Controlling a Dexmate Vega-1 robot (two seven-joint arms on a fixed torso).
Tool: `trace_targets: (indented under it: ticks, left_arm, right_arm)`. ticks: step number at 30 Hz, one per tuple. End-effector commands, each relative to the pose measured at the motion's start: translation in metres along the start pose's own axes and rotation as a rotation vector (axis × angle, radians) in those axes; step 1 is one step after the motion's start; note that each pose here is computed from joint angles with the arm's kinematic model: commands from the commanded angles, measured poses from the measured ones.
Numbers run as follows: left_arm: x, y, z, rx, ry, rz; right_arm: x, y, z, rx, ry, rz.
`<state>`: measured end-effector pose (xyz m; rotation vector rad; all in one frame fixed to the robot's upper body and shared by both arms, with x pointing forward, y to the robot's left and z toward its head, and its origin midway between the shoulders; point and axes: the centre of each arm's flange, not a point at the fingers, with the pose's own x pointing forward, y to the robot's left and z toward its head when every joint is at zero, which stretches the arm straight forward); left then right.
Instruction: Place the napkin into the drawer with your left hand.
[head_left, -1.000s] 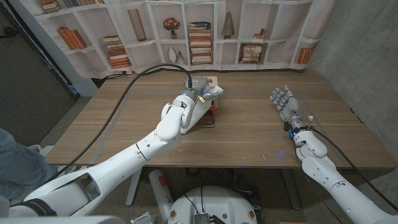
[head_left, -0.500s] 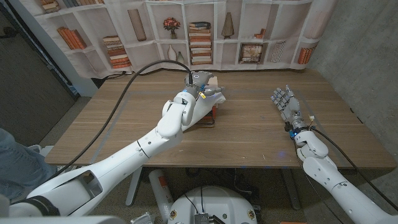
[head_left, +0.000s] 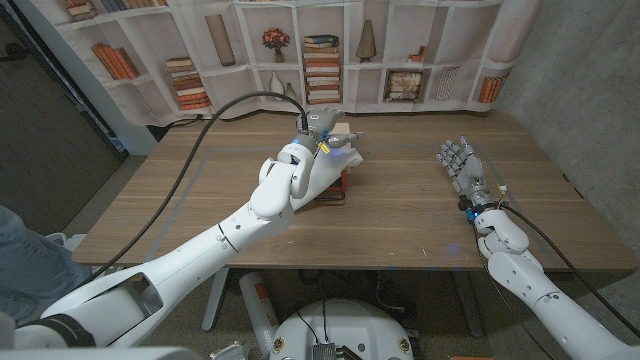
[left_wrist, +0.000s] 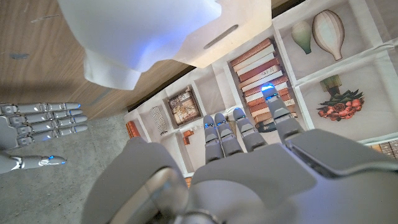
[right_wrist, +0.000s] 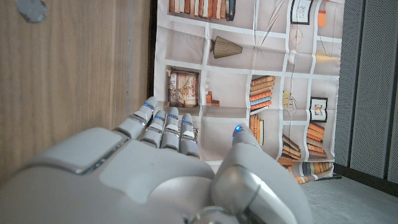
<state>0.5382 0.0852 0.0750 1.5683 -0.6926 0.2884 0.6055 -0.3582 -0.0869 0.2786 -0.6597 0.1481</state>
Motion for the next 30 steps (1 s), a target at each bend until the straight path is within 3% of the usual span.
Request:
trace_targets:
  ticks: [1,13,30]
  left_arm:
    - [-0.006,0.009,-0.004,-0.025,0.002,0.029]
    - [-0.009,0.019,-0.007,-0.022,0.004,0.055]
    - [-0.011,0.016,-0.01,-0.017,0.005,0.058]
  right_arm:
    - [0.001,0.002,0.002,-0.003,-0.004,0.003]
    - [0.004,0.005,0.002,-0.004,-0.005,0.007]
    - [0.001,0.009,0.006,-0.013,-0.01,0.006]
